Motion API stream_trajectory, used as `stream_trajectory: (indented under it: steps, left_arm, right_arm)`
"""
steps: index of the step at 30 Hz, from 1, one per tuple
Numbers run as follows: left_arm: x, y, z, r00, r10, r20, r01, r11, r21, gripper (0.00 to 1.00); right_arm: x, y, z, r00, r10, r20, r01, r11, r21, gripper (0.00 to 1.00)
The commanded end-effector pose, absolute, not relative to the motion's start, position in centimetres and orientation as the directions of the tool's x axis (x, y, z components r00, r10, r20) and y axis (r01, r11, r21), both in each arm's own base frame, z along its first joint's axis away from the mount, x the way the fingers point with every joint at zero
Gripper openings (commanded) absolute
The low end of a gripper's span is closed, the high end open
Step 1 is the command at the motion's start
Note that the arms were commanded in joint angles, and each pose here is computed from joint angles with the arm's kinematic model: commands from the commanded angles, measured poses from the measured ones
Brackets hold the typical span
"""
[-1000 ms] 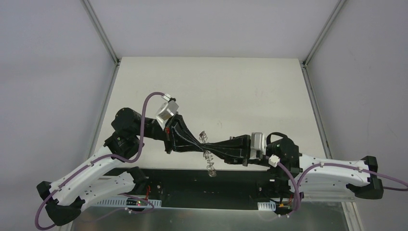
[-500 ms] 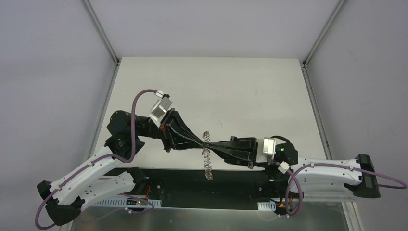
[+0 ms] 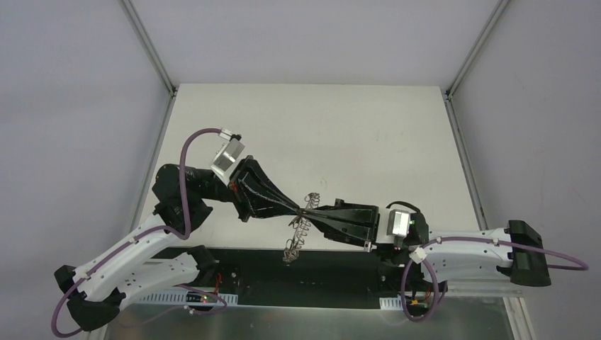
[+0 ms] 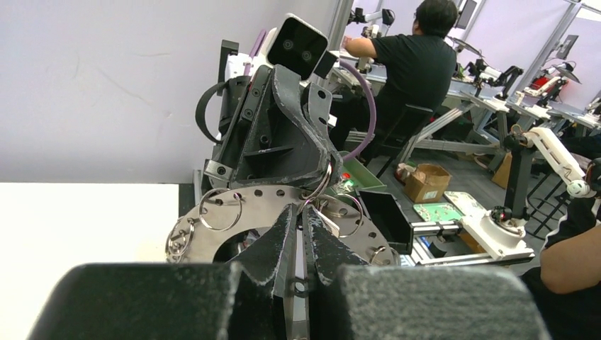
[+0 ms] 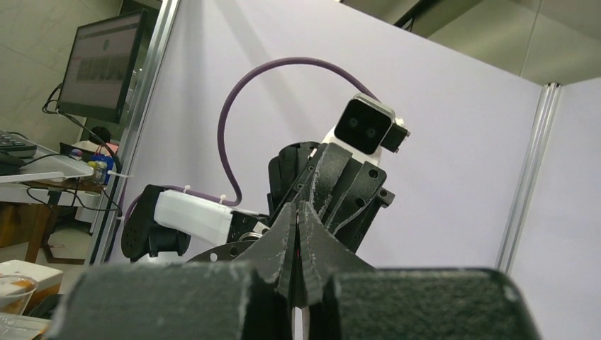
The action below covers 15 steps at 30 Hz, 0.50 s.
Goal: Put the keys on the keyring
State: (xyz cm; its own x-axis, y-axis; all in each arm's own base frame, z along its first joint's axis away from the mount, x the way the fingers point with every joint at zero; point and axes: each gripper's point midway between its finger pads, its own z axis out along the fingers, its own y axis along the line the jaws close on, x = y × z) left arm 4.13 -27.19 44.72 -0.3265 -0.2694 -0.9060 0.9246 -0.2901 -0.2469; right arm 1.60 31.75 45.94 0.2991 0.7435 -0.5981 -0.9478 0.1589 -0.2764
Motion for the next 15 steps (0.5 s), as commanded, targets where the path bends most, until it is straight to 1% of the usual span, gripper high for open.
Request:
stream_trajectory:
  steps: [1, 3, 6, 9, 15]
  left_arm:
    - [4.3, -26.9, 47.9, -0.283, -0.358, -0.89, 0.94, -0.286, -0.183, 0.02]
    - [4.4, -27.1, 47.9, -0.287, -0.354, -0.89, 0.939, -0.289, -0.188, 0.04]
    - [4.7, -27.4, 47.5, -0.299, -0.337, -0.893, 0.936, -0.286, -0.205, 0.13]
    - [4.8, -27.5, 47.0, -0.298, -0.312, -0.902, 0.938, -0.27, -0.217, 0.25]
    - [4.3, -26.6, 47.7, -0.256, -0.31, -0.916, 0.954, -0.237, -0.186, 0.37]
  right_arm:
    - [-1.1, 28.8, 50.6, 0.311, 0.855, -0.415, -0.918, 0.158, -0.364, 0.0]
    - [-1.2, 28.7, 50.9, 0.313, 0.859, -0.405, -0.916, 0.16, -0.368, 0.0]
    - [-1.3, 28.4, 51.2, 0.31, 0.862, -0.4, -0.915, 0.157, -0.371, 0.0]
    - [-1.0, 28.4, 50.9, 0.315, 0.849, -0.424, -0.919, 0.161, -0.361, 0.0]
    - [-0.4, 27.6, 50.8, 0.319, 0.841, -0.436, -0.926, 0.18, -0.33, 0.0]
